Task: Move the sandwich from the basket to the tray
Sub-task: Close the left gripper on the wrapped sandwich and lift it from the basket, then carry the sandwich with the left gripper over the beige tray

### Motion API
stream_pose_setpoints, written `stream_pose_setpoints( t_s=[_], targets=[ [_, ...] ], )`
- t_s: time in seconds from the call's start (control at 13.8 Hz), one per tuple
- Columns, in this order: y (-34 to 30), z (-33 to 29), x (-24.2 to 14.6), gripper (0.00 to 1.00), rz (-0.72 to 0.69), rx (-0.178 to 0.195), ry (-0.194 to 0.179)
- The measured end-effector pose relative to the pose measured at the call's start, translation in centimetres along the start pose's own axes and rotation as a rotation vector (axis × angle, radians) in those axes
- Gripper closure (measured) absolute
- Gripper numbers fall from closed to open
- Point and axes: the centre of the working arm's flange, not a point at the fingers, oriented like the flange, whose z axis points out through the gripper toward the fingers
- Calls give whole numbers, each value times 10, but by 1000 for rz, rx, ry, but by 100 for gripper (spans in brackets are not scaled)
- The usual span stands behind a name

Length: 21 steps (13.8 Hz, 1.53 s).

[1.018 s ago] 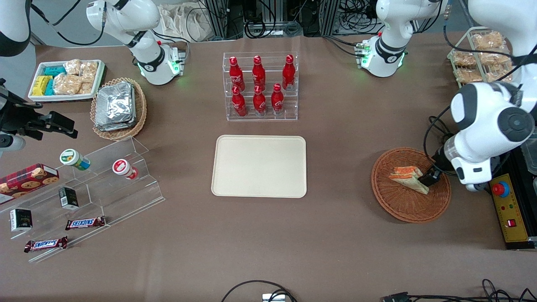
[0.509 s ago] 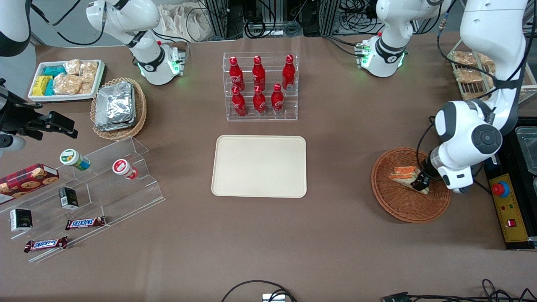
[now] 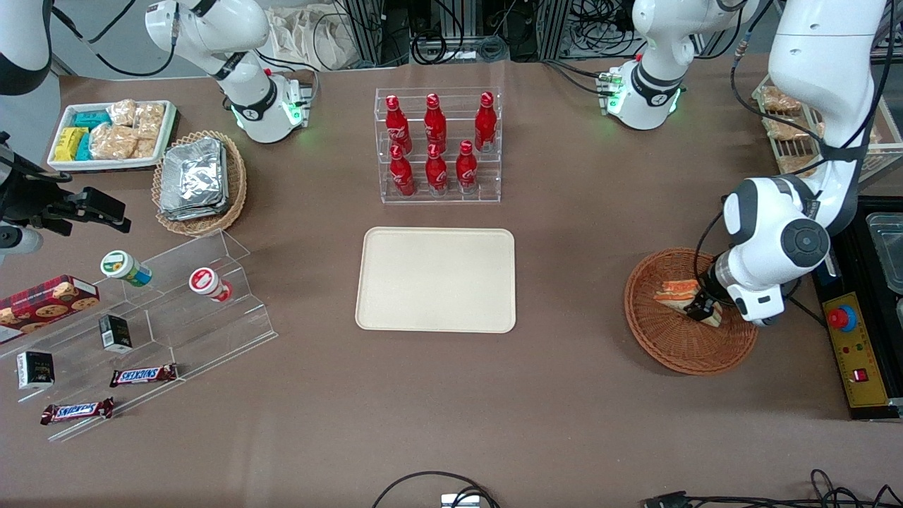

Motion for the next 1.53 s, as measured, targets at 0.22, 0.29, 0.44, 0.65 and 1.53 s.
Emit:
stream_pose_setpoints(
  t_s=[0.22,0.29,0.44,0.65,1.53],
  targets=[
    [1,1,-1,55,-14,-2,1],
    [1,1,-1,62,-15,-3,1],
    [2,-2,0,69,-14,-9,5],
    [7,-25,-1,73,71,-26,38],
    [62,-320,-98,84,647,20,61]
  ],
)
